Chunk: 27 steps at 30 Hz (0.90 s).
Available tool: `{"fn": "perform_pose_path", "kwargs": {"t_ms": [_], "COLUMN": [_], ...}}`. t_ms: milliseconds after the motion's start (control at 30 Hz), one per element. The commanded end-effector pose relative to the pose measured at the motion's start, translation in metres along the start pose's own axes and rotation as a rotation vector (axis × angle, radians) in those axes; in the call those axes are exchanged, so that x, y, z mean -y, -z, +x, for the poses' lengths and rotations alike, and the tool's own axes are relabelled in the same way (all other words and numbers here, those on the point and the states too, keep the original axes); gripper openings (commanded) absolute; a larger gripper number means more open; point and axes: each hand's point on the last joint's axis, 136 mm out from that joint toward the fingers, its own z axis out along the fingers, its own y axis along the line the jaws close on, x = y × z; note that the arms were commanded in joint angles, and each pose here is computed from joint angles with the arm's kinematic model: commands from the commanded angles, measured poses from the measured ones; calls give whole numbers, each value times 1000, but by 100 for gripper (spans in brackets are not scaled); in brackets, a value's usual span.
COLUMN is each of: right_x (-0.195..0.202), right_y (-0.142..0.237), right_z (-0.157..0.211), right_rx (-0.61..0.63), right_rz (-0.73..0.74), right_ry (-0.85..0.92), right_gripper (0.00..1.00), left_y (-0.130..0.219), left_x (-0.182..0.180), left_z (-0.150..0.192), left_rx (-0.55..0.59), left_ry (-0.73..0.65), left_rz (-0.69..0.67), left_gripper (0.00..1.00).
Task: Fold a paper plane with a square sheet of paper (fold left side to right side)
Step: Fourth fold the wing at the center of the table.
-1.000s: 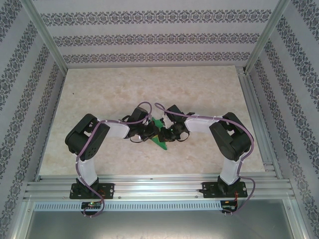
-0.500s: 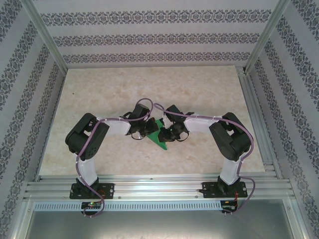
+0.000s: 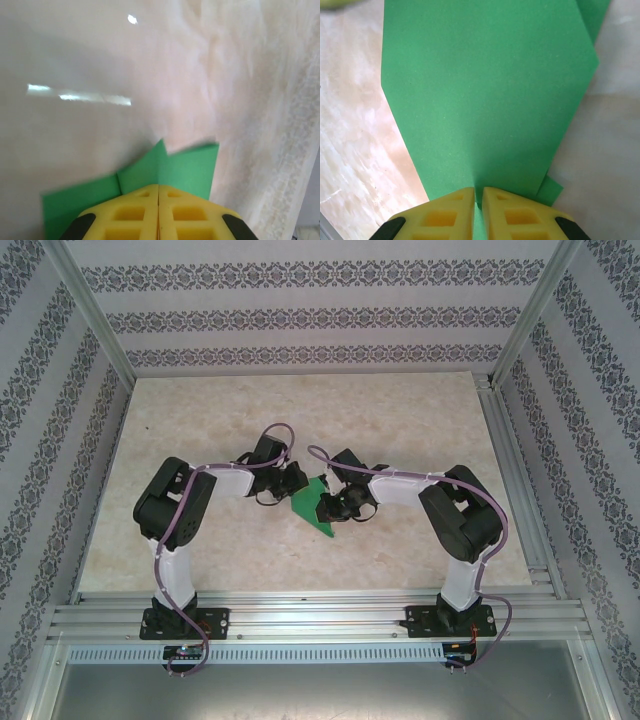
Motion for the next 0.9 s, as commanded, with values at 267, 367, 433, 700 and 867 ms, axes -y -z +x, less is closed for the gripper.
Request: {"fn": "perform_pose_path", "kwargs": {"t_ms": [267,367,433,700,867], "right_x": [33,32,31,30,29], "right_y": [-13,-12,-12,-15,-17], "right_z": [50,48,47,45,43], "right_rx": [-168,-162,-160,-151,-156], "right_rz": [129,124,123,114,115], "right_ry": [-70,-67,-64,-65,-59], "right_gripper": [15,15,15,15,15], "left_y": [29,62,83,64,27], "left_x": [-24,2,23,63,53], "left_z": [-95,-97,-86,12,33], "left_rx": [206,243,247,70,8], "left_ry": [-10,-99,-139,-193,-171], "left_rz": [-66,-50,10,118,89], "left_gripper": [11,12,13,11,10]}}
